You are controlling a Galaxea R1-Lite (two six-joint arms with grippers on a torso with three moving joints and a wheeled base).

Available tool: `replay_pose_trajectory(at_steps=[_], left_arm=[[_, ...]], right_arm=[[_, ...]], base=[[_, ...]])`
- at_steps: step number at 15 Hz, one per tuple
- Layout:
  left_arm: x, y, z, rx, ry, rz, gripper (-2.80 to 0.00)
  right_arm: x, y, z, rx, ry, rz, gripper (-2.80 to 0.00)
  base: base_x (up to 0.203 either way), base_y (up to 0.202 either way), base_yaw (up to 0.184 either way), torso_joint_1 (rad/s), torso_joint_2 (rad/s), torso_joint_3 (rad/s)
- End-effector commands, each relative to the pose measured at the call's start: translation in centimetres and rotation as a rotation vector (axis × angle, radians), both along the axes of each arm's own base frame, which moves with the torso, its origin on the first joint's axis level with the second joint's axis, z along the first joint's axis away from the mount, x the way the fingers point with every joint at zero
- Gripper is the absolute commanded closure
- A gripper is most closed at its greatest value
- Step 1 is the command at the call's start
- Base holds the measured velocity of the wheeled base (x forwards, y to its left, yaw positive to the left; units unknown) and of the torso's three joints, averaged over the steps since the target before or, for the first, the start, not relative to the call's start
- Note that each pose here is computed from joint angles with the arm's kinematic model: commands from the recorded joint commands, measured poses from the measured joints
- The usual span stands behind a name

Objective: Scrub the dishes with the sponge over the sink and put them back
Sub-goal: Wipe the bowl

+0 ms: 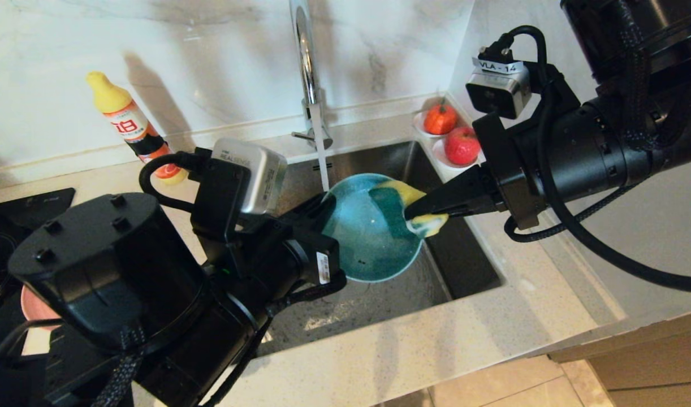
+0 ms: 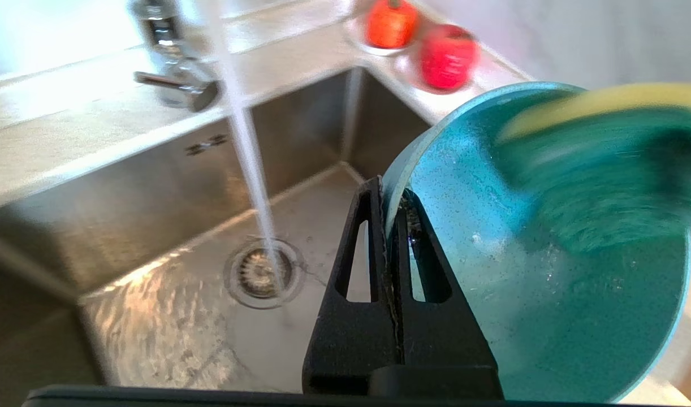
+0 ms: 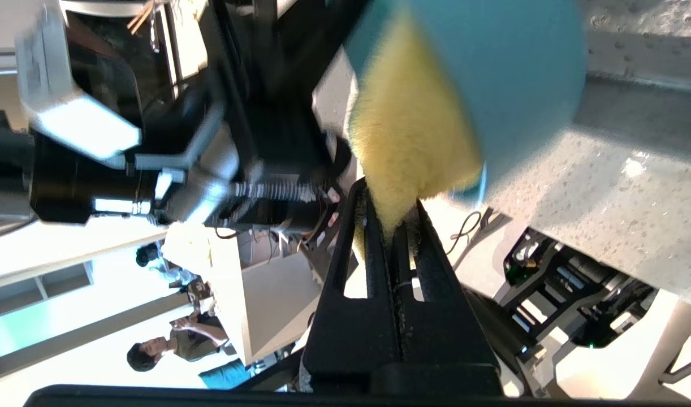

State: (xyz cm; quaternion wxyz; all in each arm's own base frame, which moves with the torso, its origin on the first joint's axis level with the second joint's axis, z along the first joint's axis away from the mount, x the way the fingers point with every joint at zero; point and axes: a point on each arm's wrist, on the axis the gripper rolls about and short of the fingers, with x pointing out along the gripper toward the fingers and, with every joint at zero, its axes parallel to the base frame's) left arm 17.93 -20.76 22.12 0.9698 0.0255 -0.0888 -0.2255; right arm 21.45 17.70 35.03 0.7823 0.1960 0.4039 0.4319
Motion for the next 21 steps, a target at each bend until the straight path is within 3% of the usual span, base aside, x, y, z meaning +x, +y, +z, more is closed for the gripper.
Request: replay_pose_trajectory(at_steps=[1, 4, 16, 21], left_arm=[[1.0, 0.5, -0.1, 0.002, 0.000, 0.043, 0.00], [1.7, 1.0, 0.4, -0.016, -0.014, 0.073, 0.00], [2.2, 0.1, 2.4, -0.070, -0.064, 0.063, 0.00], [2.3, 0.0, 3.0, -0.084, -0.080, 0.062, 0.00]], right_arm=[[-0.7, -0.3, -0.1, -0.006, 0.016, 0.008, 0.00], [-1.0, 0.0, -0.7, -0.021, 0.037, 0.026, 0.00], [0.1, 4.2, -2.4, -0.053, 0.074, 0.107, 0.00], [0.5, 4.8, -2.7, -0.057, 0.086, 0.113, 0.00]], base=[[0.000, 0.000, 0.000, 0.000, 0.00, 0.000], [0.000, 0.000, 0.000, 0.000, 0.00, 0.000], [0.000, 0.000, 0.000, 0.000, 0.00, 0.000], [0.000, 0.000, 0.000, 0.000, 0.00, 0.000]])
